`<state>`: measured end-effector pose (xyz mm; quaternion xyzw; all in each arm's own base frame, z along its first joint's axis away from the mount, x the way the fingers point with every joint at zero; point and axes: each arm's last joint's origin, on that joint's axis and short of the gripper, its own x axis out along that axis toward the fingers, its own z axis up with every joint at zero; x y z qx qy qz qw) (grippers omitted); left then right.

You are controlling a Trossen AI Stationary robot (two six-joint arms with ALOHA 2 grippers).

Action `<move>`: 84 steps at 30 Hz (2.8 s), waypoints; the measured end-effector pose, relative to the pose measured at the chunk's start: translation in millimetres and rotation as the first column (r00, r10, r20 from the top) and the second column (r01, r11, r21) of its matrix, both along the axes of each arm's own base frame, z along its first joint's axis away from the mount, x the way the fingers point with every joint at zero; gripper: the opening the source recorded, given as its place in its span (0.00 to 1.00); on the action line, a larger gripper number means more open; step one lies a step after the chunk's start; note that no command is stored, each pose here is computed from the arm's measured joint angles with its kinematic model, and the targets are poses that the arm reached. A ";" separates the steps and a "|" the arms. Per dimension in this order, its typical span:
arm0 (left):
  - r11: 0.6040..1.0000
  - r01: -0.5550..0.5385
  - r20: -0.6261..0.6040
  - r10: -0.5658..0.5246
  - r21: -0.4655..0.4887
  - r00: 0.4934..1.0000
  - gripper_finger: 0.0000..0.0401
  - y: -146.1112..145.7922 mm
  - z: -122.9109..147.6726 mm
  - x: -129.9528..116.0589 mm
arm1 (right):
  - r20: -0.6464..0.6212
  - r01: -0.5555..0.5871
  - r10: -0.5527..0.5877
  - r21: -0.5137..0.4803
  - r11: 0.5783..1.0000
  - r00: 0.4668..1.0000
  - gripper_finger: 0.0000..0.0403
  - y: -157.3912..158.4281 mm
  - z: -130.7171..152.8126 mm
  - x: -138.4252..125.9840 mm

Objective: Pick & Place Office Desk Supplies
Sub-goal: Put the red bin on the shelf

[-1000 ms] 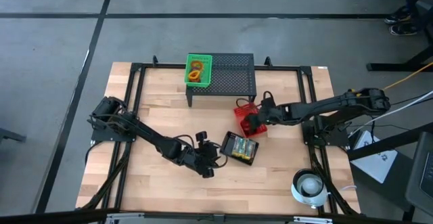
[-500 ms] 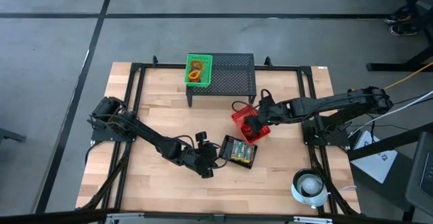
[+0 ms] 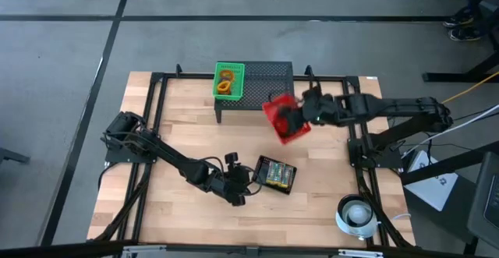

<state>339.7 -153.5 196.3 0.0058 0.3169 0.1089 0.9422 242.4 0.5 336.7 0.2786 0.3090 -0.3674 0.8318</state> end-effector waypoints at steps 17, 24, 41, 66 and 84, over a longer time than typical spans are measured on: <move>1.000 -0.002 0.029 0.001 0.022 1.000 0.44 1.5 2.5 2.8 | 0.044 0.380 -0.382 0.033 0.924 0.923 0.01 -128.9 1.5 3.3; 0.999 0.038 0.014 -0.038 0.013 0.999 0.44 -1.7 2.0 1.6 | 0.008 0.432 -0.436 0.125 0.893 0.900 0.01 -169.0 -42.9 36.2; 0.996 0.085 -0.002 -0.085 0.009 0.996 0.44 -13.9 0.9 -5.0 | 0.021 0.378 -0.384 0.138 0.915 0.923 0.01 -164.1 -22.2 88.5; 0.997 0.081 0.003 -0.081 -0.001 0.997 0.44 -14.1 1.2 -4.8 | 0.029 0.391 -0.401 0.168 0.905 0.916 0.01 -159.7 -35.6 103.3; 0.996 0.084 0.005 -0.084 -0.003 0.996 0.44 -14.3 1.4 -4.6 | 0.040 0.382 -0.395 0.188 0.905 0.918 0.01 -158.8 -37.1 106.2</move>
